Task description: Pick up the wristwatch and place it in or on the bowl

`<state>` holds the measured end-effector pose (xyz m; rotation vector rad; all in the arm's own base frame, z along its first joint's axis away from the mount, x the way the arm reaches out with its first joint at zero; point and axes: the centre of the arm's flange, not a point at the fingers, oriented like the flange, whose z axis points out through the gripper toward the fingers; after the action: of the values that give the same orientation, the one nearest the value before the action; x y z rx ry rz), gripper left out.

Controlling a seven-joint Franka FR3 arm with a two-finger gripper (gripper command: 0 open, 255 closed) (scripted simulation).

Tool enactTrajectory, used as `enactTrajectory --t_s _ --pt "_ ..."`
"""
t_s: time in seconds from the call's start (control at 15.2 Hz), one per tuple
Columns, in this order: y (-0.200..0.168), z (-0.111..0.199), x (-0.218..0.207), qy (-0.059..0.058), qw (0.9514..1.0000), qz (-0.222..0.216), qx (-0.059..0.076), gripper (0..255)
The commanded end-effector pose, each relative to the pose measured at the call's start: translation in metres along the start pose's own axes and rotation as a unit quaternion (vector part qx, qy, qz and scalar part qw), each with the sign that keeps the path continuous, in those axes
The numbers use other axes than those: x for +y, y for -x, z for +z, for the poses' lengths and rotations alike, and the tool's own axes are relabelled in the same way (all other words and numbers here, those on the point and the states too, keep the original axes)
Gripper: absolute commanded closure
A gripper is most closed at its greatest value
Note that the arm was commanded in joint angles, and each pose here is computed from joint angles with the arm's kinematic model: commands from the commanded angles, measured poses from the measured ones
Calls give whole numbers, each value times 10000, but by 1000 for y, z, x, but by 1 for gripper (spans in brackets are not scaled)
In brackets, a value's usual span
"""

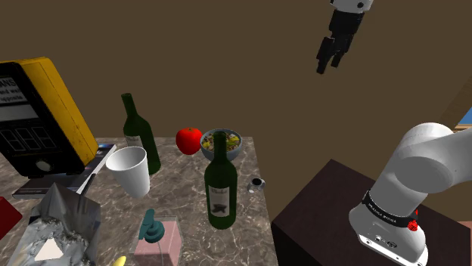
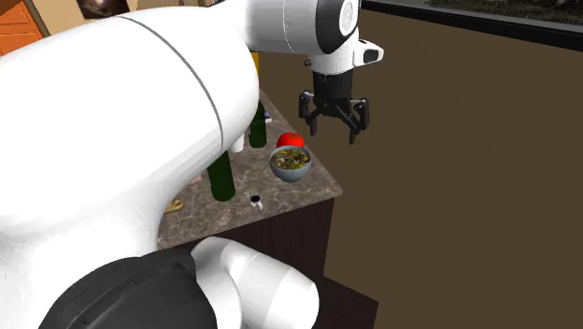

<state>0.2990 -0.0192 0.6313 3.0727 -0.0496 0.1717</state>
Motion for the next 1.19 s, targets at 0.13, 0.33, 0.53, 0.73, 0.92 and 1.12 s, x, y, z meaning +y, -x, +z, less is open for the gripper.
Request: enactTrajectory --t_s 0.13,0.33,0.53,0.73,0.92,1.12 --pt "-1 20 -17 -19 10000 21 -36 0" --pt "-2 49 -43 -47 9999 54 -91 0" --pt "-3 78 -69 -76 9998 86 -145 0" --pt "-4 107 -95 -104 9997 118 -200 0" --pt "-5 136 -122 -133 9995 150 -255 0" --pt "-5 164 -148 -161 9992 183 -309 0"
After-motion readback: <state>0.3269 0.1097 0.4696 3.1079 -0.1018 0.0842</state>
